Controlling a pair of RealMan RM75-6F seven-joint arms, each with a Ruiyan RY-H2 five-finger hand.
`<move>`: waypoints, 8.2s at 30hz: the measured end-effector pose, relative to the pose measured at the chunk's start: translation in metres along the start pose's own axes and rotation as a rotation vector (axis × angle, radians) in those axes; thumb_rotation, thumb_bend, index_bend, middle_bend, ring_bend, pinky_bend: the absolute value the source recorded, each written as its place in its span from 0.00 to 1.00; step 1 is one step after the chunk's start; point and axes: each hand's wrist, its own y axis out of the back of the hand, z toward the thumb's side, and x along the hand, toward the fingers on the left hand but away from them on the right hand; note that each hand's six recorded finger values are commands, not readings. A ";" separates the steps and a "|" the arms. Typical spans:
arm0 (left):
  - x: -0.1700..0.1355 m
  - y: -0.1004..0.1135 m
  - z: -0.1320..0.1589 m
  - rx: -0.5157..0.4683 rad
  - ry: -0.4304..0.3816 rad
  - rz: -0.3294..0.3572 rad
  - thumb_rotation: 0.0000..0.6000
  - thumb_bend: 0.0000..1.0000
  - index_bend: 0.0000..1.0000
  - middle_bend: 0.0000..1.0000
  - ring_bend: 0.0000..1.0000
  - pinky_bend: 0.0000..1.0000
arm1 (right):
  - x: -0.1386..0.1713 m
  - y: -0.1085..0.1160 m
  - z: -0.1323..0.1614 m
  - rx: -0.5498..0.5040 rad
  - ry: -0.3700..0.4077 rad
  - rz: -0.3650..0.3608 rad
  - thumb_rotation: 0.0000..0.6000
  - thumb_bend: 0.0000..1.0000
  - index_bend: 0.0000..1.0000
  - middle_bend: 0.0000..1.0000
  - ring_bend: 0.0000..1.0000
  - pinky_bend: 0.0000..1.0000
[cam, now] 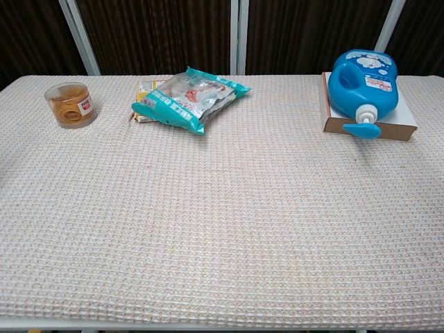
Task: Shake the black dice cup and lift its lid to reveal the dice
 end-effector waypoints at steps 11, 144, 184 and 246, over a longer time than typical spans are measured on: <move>0.002 0.007 0.003 0.006 -0.003 0.017 1.00 0.17 0.09 0.07 0.00 0.19 | 0.050 -0.081 -0.104 0.164 -0.289 0.438 1.00 0.29 0.59 0.56 0.19 0.00; 0.006 -0.019 0.002 -0.019 -0.008 -0.079 1.00 0.17 0.09 0.07 0.00 0.19 | 0.053 -0.054 -0.139 0.283 -0.551 0.639 1.00 0.28 0.57 0.54 0.19 0.00; -0.003 -0.017 -0.017 -0.027 0.037 -0.072 1.00 0.17 0.09 0.07 0.00 0.19 | 0.136 -0.130 -0.151 0.278 -0.532 0.855 1.00 0.03 0.16 0.26 0.00 0.00; 0.000 -0.014 -0.008 -0.025 0.011 -0.064 1.00 0.17 0.09 0.07 0.00 0.19 | 0.124 -0.037 -0.165 0.306 -0.559 0.584 1.00 0.15 0.08 0.46 0.04 0.00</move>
